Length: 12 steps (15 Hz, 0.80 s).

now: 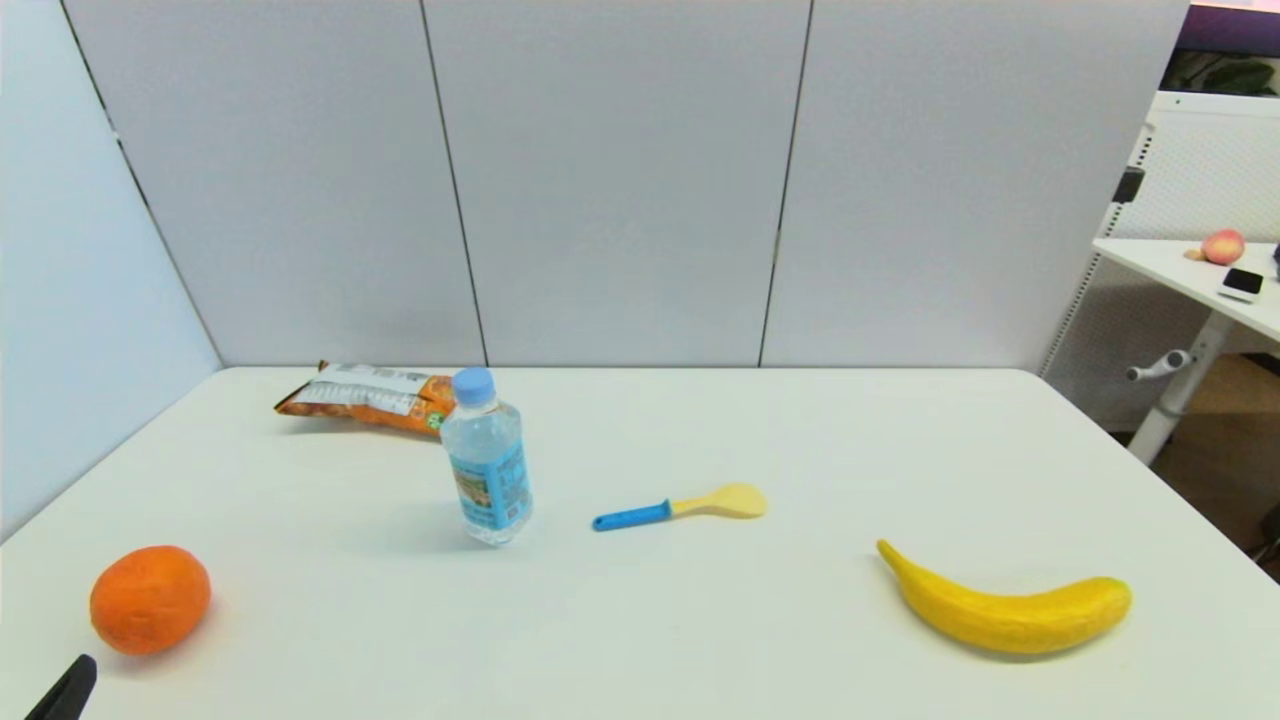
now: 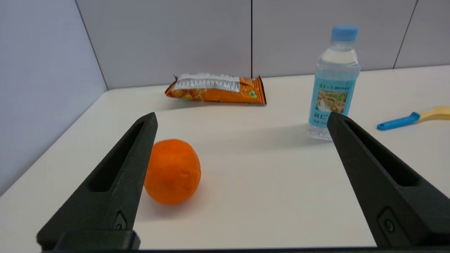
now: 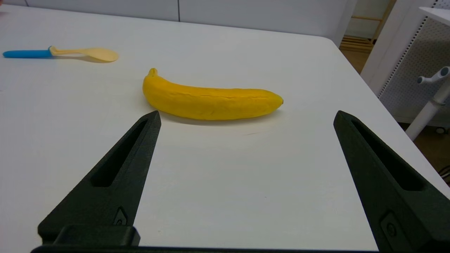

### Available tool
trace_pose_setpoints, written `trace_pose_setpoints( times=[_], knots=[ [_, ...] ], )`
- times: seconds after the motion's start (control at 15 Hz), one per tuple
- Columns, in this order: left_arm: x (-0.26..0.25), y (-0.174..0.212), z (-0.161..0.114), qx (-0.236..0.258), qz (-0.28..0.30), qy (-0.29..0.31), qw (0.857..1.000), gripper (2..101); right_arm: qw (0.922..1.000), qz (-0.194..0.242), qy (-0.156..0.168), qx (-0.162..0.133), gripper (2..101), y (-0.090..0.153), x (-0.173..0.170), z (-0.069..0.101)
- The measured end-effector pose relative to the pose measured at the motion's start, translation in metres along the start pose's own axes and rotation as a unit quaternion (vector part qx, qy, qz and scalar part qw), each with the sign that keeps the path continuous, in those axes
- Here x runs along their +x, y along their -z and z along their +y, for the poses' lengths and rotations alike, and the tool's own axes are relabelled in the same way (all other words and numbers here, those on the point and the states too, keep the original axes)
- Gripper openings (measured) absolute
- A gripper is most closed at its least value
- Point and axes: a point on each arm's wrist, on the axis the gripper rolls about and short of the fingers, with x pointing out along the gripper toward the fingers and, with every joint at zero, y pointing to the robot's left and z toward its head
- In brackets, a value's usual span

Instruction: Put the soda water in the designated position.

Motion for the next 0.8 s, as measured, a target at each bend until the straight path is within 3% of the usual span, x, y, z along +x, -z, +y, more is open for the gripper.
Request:
trace_pose_setpoints(
  times=[0.8],
  knots=[
    [-0.029, 0.042, -0.005, -0.003, 0.085, -0.027, 0.996, 97.8, 1.0, 0.0, 0.0, 0.0, 97.3, 0.0, 0.0, 0.0]
  ],
)
